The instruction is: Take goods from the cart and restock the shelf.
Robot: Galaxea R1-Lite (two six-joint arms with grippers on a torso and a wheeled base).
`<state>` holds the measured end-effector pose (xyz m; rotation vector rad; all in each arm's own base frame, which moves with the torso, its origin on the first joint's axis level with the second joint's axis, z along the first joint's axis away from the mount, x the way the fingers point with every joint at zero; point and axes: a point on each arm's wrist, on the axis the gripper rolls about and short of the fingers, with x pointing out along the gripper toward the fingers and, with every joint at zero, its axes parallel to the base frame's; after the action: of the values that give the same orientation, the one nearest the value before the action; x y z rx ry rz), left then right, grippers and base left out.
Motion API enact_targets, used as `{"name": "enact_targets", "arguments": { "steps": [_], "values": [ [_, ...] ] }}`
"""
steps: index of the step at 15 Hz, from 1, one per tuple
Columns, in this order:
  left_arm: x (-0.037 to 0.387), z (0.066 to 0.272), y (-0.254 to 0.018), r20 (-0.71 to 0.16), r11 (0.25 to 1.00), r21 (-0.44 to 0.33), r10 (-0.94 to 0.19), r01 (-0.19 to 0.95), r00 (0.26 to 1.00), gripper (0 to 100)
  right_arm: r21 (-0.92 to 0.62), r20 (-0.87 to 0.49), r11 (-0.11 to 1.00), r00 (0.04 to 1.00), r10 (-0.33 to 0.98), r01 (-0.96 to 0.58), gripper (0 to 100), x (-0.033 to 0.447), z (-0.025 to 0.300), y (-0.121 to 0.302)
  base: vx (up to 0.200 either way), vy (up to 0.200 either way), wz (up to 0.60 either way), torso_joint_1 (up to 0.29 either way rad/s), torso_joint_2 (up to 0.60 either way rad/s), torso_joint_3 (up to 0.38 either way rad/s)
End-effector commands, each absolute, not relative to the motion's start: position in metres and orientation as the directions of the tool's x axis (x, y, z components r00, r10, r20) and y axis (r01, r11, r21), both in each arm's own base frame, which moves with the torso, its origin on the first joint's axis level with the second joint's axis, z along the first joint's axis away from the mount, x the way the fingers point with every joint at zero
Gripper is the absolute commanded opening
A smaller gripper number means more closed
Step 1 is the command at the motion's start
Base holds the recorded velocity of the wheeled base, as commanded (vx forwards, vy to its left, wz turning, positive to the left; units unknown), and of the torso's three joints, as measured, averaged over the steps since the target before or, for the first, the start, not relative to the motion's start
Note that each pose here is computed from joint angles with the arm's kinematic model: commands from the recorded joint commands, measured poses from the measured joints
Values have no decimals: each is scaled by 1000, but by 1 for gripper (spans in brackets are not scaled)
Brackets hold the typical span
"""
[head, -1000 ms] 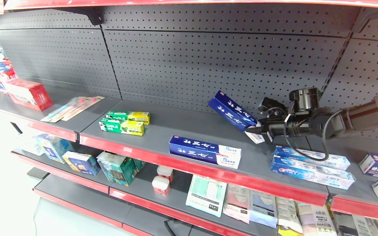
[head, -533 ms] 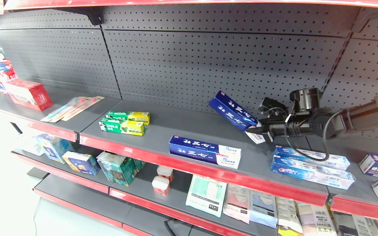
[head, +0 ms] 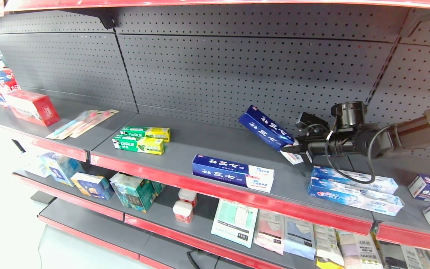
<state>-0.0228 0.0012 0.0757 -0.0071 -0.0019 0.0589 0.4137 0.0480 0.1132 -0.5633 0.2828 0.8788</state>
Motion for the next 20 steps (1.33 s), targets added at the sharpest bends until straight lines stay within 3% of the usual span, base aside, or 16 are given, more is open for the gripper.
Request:
{"name": "enact_targets", "arguments": {
  "steps": [1,20],
  "values": [
    [-23,76,1,2,998,-8,60,-60,998,100,-338,-454,494,599,659,-801,0,413,112,52,0,0,0,0,0,0],
    [-23,76,1,0,998,-8,60,-60,998,100,-311,-437,448,545,716,-838,0,418,102,59,0,0,0,0,0,0]
  ]
}}
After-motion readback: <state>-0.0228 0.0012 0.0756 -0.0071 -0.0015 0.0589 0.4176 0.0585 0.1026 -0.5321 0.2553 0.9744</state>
